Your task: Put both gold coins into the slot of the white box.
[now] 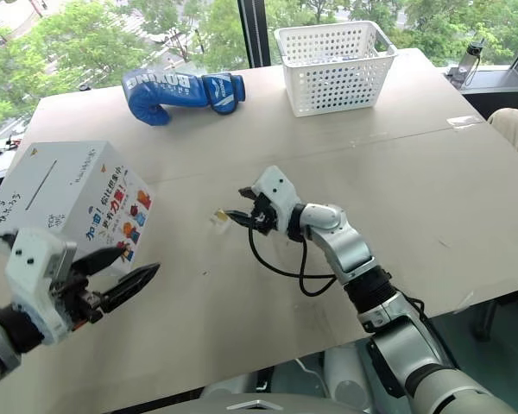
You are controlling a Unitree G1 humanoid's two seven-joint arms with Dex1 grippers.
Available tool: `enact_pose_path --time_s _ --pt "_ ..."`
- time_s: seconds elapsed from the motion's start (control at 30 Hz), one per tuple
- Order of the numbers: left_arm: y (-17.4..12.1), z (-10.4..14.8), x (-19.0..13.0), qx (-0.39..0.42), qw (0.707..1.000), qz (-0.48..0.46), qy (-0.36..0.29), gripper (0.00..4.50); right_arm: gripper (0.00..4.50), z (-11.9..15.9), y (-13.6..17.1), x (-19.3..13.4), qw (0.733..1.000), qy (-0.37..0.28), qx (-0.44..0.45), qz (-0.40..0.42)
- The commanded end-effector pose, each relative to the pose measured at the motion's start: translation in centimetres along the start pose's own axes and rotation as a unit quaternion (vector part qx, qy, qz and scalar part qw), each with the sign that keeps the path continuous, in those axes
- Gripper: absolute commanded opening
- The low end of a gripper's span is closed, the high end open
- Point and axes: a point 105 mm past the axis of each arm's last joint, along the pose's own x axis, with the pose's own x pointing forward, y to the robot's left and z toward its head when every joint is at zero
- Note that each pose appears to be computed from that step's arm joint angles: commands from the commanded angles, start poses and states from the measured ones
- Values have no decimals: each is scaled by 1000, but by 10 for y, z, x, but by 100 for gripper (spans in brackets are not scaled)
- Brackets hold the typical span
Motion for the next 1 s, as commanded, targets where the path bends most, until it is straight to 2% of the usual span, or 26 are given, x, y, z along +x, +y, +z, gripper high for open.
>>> enact_pose_path --time_s 0.03,0.17,0.3,0.33,0.43,0.5,0.57,0.87,0.93,1.0 --pt "-17 8 4 46 998 -18 -39 351 279 14 3 5 1000 -24 -18 10" --pt "-21 9 7 49 996 -14 -75 351 279 10 9 10 1000 -15 -16 19" --pt "-22 6 9 49 996 -13 -80 351 279 10 12 15 1000 -16 -12 24" --pt "-22 5 9 48 995 -14 -81 358 223 10 13 16 1000 -15 -11 25" --pt "-25 3 10 44 996 -21 -80 358 120 8 16 19 999 -13 -10 28" --pt "-26 0 10 43 996 -24 -77 358 120 8 19 23 999 -14 -7 31" --pt "-25 -1 10 42 996 -24 -77 358 66 7 21 25 999 -14 -5 33" --pt "-24 -1 10 39 996 -22 -79 358 66 4 22 29 999 -11 -4 31" --pt "-24 -2 10 39 996 -23 -79 358 14 4 22 29 999 -12 -4 32" --pt "-24 -1 10 37 996 -23 -80 358 4 5 22 28 999 -14 -3 31"
